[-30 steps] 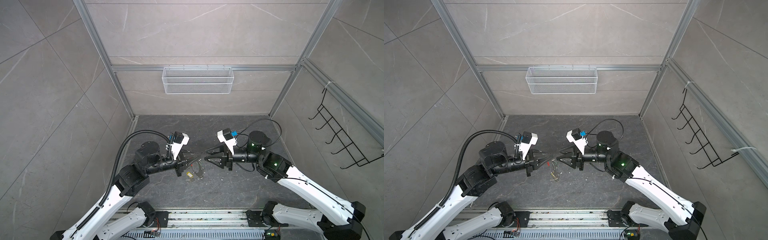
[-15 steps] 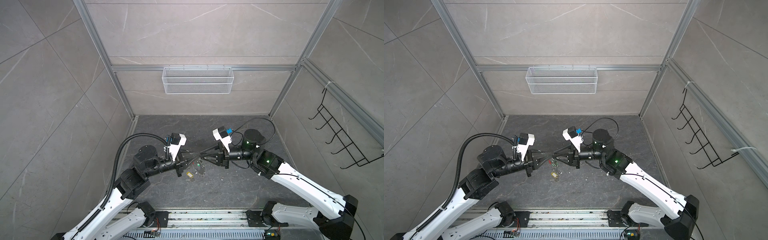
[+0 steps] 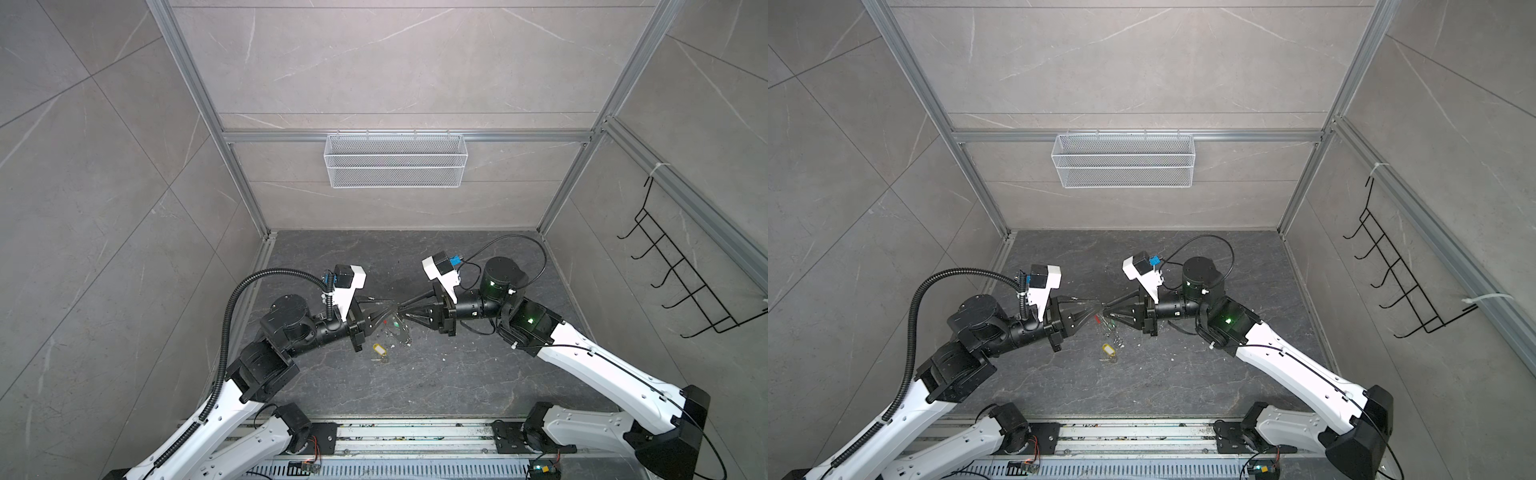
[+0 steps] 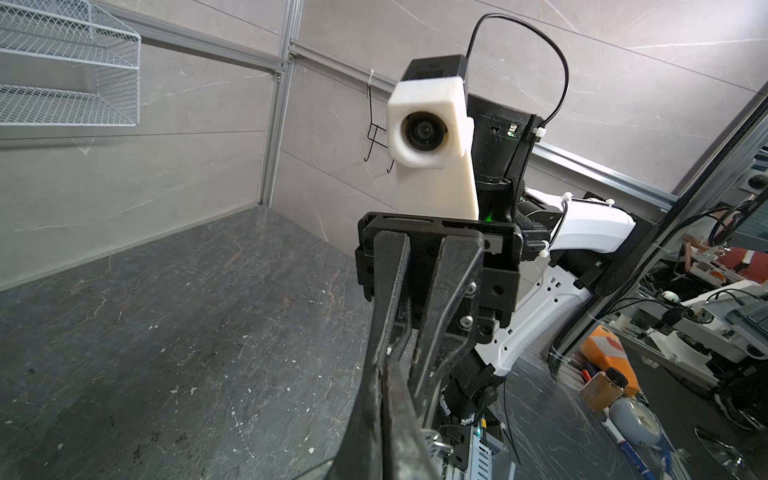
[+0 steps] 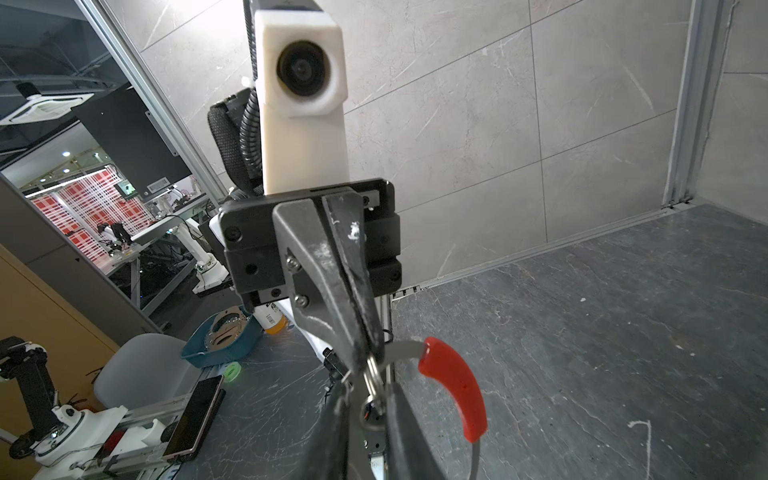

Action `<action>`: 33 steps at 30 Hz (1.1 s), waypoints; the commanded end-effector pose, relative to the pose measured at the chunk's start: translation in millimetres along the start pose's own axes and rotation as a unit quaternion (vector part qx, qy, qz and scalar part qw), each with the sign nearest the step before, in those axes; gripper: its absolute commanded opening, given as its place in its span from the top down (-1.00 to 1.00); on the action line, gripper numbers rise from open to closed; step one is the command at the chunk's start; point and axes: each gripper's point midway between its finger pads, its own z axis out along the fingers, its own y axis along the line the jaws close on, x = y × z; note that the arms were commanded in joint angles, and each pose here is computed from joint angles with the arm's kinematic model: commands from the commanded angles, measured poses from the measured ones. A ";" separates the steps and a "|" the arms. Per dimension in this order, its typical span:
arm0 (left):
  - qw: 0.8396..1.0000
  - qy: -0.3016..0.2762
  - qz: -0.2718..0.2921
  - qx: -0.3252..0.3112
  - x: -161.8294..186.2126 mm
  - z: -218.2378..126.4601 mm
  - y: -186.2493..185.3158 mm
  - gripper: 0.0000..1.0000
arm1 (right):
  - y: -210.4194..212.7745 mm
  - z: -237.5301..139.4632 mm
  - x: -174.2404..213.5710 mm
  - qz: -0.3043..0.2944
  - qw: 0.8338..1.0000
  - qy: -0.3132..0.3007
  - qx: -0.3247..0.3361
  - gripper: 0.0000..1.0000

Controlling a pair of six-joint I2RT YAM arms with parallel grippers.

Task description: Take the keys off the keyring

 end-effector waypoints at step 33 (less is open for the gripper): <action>0.985 0.156 -0.036 0.070 26.4 10.6 -22.5 0.38 | -3.1 -35.2 26.9 -0.040 0.970 0.219 0.099 1.00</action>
